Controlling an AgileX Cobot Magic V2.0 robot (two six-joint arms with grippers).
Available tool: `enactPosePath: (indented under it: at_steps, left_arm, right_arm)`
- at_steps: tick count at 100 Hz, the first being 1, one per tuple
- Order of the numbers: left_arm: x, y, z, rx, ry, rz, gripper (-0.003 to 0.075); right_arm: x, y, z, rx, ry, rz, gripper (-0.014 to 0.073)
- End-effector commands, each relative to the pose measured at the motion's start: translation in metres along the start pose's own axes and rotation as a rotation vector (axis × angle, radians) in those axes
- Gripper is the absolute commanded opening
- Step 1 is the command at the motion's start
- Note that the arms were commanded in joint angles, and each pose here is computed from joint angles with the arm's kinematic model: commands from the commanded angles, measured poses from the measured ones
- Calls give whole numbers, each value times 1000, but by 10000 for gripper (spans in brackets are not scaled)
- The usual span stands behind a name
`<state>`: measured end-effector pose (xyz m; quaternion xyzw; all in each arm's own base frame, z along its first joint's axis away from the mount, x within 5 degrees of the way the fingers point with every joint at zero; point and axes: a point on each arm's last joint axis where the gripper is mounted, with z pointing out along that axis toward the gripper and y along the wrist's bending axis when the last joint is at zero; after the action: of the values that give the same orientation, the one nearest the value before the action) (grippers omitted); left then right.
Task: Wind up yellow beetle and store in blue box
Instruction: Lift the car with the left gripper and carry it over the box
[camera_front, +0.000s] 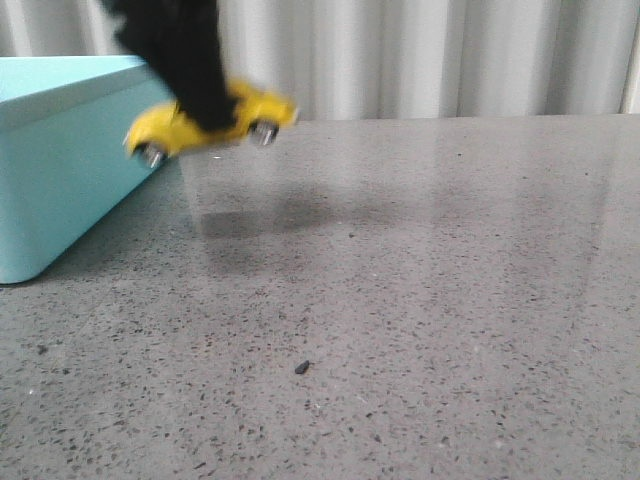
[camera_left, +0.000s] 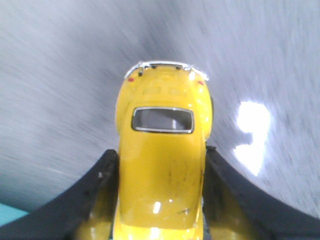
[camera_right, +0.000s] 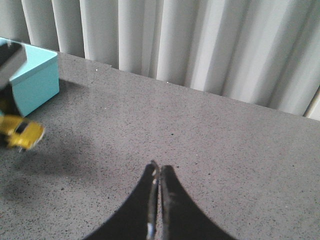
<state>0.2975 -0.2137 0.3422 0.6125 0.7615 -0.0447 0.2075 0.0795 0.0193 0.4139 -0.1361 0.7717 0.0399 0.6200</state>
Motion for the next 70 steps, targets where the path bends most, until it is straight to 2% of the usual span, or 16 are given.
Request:
enactPosePath:
  at_steps: [1,19,29,43,56,70]
  left_arm:
    - [-20,4,-62,-133,-192,13,80]
    - [-20,28,-115,-358,-237,21,80]
    - [-2,46,-129,-421,-219,-78,80]
    - [40,73,-136,-439,-150,-284,80]
    - [78,93,-146,-448,-139,-473,80]
    - [119,112,-139,-358,-190,-672,80]
  right_arm:
    - [-14,-1,-2,8,-99,-12,-41]
    - [-14,-1,-2,8,-99,-12,-41]
    - [-14,-1,-2,8,-99,-12,-41]
    - [-14,-1,-2,8,-99,-12,-41]
    - [-14,-1,-2,8,-99,-12,-41]
    - [-14,-1,-2,8,-100,-12,-41]
